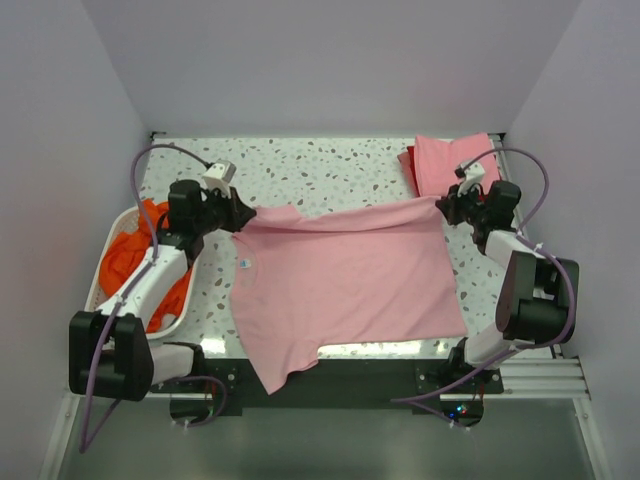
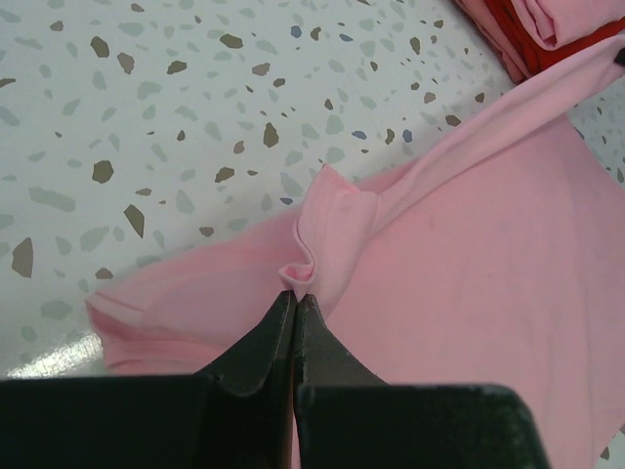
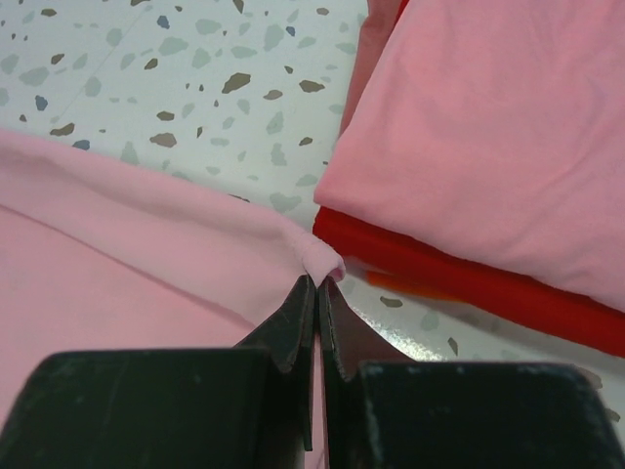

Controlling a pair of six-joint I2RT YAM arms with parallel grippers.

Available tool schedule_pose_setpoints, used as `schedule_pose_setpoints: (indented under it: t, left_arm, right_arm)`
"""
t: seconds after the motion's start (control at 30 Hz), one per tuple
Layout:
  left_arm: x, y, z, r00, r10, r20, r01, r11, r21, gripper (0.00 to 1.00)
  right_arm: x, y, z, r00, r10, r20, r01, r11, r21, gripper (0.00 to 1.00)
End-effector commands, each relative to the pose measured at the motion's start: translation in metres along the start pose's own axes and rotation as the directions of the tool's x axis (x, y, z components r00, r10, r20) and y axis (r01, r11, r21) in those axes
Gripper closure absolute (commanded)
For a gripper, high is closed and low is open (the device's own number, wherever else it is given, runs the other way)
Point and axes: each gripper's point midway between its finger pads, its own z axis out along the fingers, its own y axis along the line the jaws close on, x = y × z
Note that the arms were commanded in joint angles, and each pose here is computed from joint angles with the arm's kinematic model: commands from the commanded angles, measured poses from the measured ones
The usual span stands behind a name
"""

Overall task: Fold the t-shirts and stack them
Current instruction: Fold the tshirt

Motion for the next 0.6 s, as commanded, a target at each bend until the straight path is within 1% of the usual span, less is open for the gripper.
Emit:
schedule_pose_setpoints:
  t: [0.0, 0.37, 0.4, 0.57]
  left_arm:
    - [0.002, -0.008, -0.005, 0.999, 0.035, 0.004, -0.035, 0.999, 0.010, 1.00]
    - [0.007, -0.014, -0.004, 0.999, 0.051, -0.013, -0.051, 0.998, 0.025, 1.00]
    - [0.015, -0.014, -0.006, 0.998, 0.038, -0.042, -0.037, 0.999, 0.021, 1.00]
    - [0.024, -0.019, -0.006, 0.997, 0.025, -0.068, -0.023, 0.999, 0.026, 1.00]
  right_arm:
    - [-0.012, -0.003, -0.004, 0.995, -0.085, 0.054, 0.085, 0.996, 0.001, 1.00]
    - [-0.006, -0.004, -0.004, 0.994, -0.104, 0.018, 0.104, 0.995, -0.006, 1.00]
    - [-0.005, -0.004, -0.005, 0.994, -0.109, 0.014, 0.109, 0.994, -0.009, 1.00]
    - [-0.001, -0.003, -0.009, 0.988, -0.153, -0.016, 0.153, 0.988, -0.014, 1.00]
